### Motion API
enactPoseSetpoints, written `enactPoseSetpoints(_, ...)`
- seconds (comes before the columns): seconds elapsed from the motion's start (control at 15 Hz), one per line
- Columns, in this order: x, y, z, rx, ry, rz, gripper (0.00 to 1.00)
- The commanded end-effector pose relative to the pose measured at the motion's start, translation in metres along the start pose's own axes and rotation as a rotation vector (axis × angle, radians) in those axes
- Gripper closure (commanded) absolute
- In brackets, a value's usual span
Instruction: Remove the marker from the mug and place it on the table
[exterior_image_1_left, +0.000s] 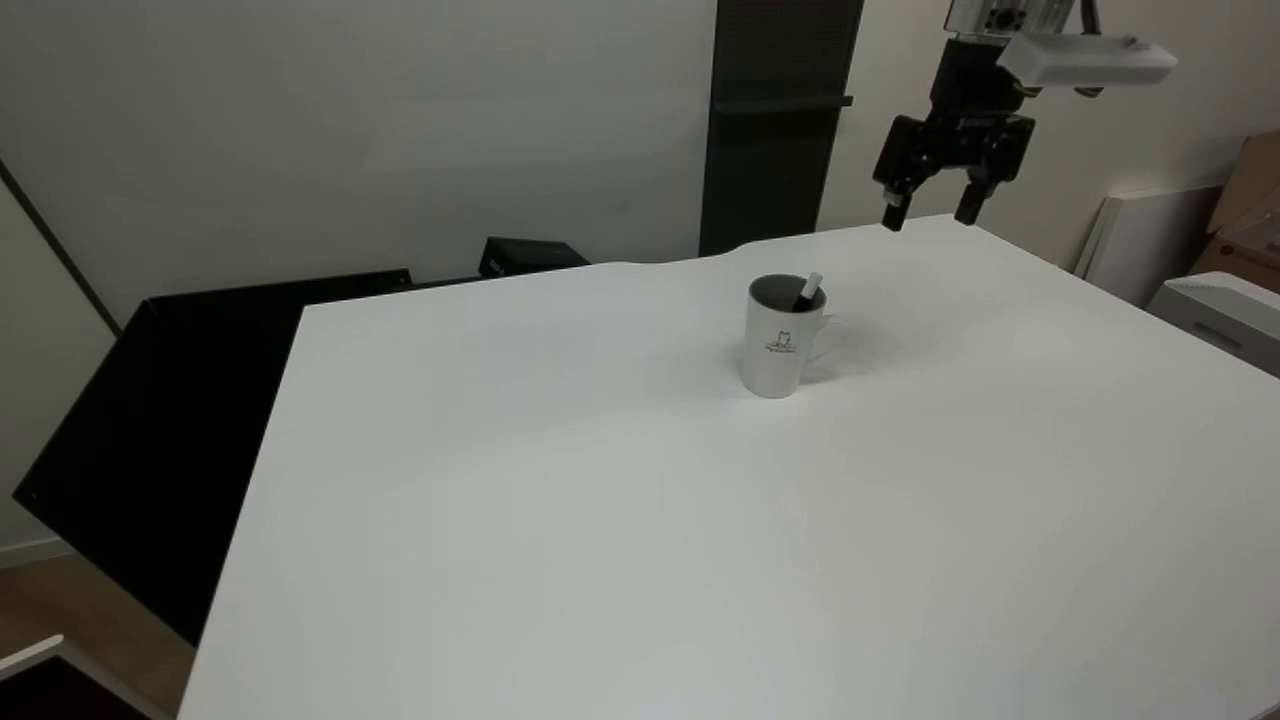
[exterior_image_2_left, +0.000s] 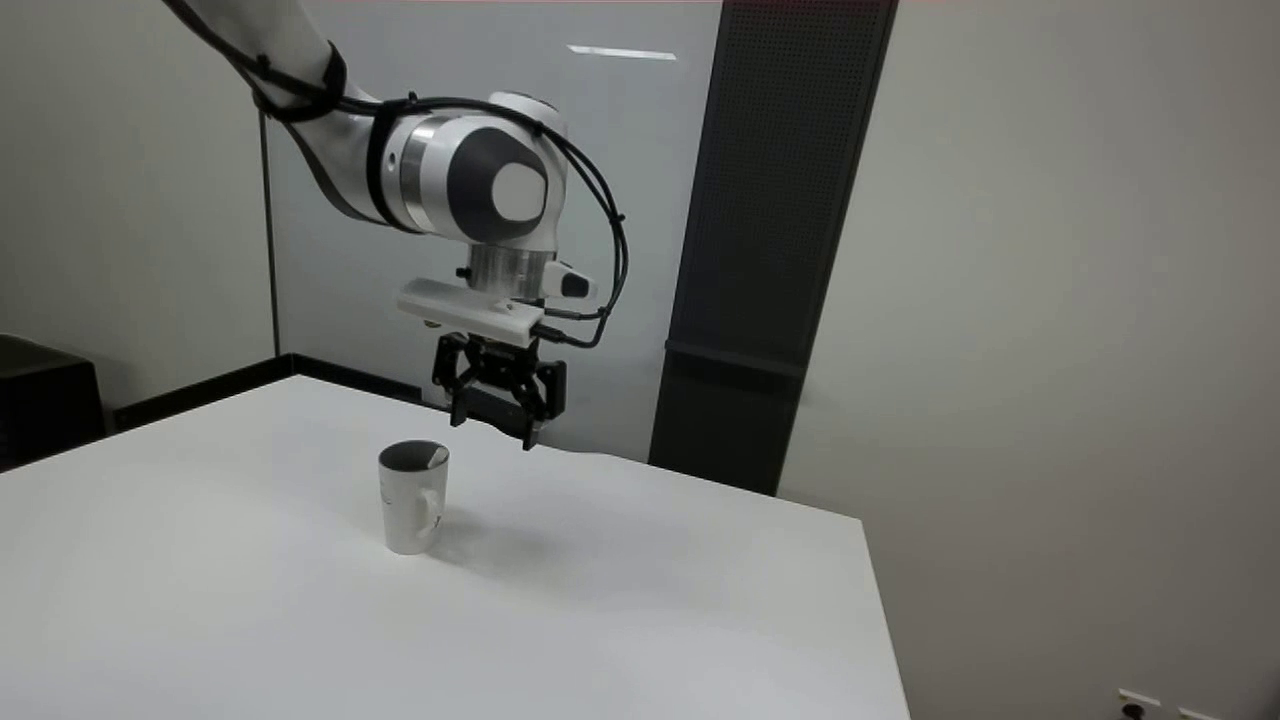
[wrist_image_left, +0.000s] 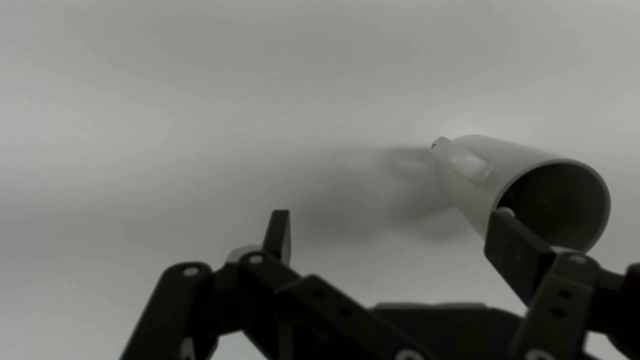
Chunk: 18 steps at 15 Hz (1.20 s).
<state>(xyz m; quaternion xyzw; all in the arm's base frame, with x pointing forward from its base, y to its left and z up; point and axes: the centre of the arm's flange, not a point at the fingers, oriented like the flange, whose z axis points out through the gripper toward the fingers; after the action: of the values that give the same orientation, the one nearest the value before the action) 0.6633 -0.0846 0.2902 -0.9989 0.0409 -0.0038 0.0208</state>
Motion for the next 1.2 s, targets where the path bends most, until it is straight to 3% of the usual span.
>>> enactPoseSetpoints(0.0,0.027,-0.013,0.019,0.042,0.048,-0.006,0.0)
enactPoseSetpoints(0.47,0.035,-0.049,0.037,0.071,0.12,-0.011,0.0)
enactPoseSetpoints(1.13,0.031,-0.056,0.053,0.169,0.097,0.088,0.0)
